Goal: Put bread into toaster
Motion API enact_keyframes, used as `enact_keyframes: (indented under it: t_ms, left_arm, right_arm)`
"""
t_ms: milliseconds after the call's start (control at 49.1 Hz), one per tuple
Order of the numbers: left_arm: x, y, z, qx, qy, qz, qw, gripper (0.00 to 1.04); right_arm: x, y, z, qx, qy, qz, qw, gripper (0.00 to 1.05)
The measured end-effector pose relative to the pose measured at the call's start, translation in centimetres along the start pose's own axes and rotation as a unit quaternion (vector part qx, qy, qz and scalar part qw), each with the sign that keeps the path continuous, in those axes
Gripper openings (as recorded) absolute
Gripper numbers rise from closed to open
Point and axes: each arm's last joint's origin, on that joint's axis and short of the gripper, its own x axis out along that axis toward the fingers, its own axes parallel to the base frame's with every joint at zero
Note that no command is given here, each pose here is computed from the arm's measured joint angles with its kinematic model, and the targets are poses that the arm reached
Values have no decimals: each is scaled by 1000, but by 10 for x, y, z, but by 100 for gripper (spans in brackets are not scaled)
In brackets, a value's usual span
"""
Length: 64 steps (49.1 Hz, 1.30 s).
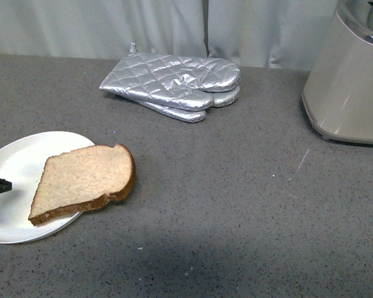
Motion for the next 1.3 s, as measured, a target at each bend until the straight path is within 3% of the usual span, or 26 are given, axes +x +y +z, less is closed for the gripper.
enact_keyframes:
  t_ms: [245,428,571,856,1101,1304]
  left_arm:
    - [5,-1,-3,4,6,29,1000,38]
    - [6,-11,-8,-21,12,18,1000,3]
    - [6,-29,-9,-26,16,3,1000,4]
    - [6,-84,10,-7,-15,-39,999,4]
    - [19,-120,11,-20,-28,-32,999,4]
    - [45,-170,7,-20,-33,-23,999,4]
  right_arm:
    - [0,0,0,0,0,0,1000,95]
    - [0,0,0,0,0,0,1000,95]
    - [0,0,0,0,0,0,1000,95]
    - [0,0,0,0,0,0,1000,95]
    - [0,0,0,0,0,0,1000,95]
    - [0,0,0,0,0,0,1000,95]
